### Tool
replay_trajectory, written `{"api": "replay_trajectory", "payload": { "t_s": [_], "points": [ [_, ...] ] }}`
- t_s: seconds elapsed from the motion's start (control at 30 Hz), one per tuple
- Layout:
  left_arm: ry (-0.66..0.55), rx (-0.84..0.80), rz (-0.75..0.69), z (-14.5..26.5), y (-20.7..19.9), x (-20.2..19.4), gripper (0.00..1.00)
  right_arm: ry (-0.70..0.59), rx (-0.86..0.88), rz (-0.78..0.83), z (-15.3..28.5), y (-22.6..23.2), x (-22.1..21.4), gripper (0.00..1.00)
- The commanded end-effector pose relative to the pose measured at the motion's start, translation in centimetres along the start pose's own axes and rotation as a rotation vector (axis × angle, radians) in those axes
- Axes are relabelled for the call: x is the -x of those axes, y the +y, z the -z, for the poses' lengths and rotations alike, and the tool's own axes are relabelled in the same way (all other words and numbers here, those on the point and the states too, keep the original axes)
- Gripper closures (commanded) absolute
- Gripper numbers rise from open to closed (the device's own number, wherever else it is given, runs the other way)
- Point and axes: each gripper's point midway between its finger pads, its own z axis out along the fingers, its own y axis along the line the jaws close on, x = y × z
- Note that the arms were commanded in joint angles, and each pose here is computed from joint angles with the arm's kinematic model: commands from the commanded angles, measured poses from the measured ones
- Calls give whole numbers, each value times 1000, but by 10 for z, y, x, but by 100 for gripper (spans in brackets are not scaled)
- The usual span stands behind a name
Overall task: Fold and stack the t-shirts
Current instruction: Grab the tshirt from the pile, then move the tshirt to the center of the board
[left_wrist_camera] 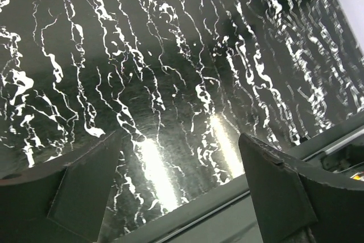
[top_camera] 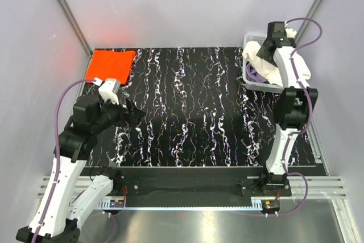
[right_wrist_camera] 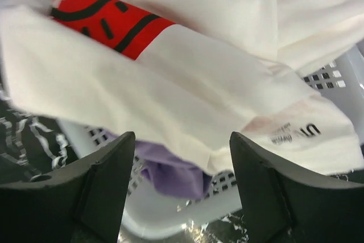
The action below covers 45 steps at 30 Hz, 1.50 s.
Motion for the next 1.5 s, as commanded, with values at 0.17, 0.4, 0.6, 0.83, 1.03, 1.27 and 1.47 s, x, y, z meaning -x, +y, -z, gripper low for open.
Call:
{"api": "replay_trajectory", "payload": {
  "t_s": [0.17,0.4,0.6,0.83,1.03,1.27,1.47],
  "points": [
    [2,25,-119,2,1,10,10,-20,-44,105,-50,5,10,71],
    [-18,24,-91,4,-2,18,10,-347,128,12,54,36,139,100],
    [-18,-4,-17,7,-14,28,11,-692,643,-58,243,88,220,100],
    [-76,-90,89,27,-38,39,15,-753,1446,-105,501,150,180,100],
    [-265,-89,168,70,-44,57,13,-388,1761,-62,577,178,82,95],
    [-392,-30,218,125,-40,60,12,-78,1220,-62,432,131,-23,43],
    [-297,2,254,121,-35,36,10,192,884,99,337,38,-160,16]
  ]
}}
